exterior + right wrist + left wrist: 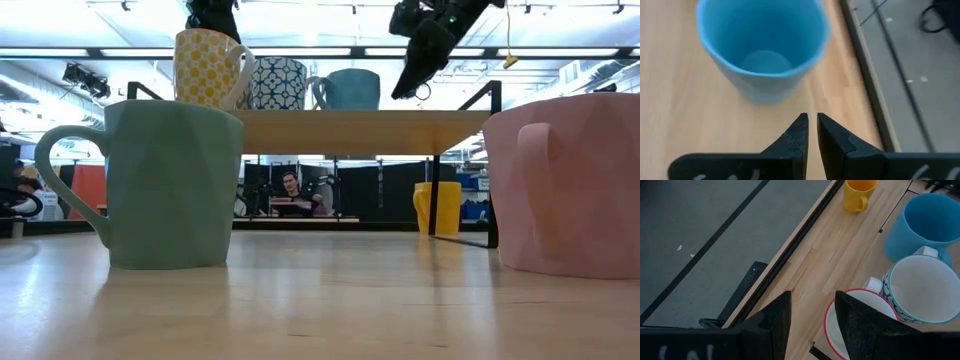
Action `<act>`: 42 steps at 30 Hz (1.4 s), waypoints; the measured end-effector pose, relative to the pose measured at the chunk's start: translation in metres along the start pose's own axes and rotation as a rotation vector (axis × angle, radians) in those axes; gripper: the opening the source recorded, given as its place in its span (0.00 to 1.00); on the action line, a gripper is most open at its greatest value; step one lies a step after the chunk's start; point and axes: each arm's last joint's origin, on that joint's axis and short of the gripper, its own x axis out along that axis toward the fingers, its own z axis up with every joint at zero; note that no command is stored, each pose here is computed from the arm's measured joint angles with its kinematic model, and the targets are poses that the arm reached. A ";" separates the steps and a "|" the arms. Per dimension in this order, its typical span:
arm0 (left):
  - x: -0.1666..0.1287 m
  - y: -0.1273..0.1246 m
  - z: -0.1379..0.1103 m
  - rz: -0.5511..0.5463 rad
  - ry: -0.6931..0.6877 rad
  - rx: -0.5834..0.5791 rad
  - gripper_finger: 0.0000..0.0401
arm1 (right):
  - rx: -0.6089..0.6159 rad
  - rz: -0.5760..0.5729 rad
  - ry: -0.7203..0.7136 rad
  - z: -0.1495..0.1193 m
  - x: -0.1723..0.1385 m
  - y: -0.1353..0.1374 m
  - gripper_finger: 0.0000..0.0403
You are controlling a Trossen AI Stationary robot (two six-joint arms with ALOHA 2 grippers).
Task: Place coffee mugs
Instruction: Put the yellow mug on the shelf
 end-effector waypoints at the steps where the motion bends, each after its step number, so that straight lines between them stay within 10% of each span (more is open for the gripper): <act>1: 0.000 0.000 0.000 0.000 0.000 0.000 0.39 | -0.004 -0.024 -0.003 -0.001 -0.004 -0.003 0.11; 16: 0.000 0.000 0.000 0.000 0.000 0.000 0.39 | 0.340 -0.422 0.109 -0.039 -0.033 -0.081 0.13; 28: 0.000 0.000 0.000 0.000 0.000 0.000 0.39 | 0.681 -0.355 0.208 -0.075 -0.031 -0.116 0.40; 42: 0.000 0.000 0.000 0.000 0.000 0.000 0.39 | 0.748 -0.273 0.481 -0.110 0.049 -0.144 0.42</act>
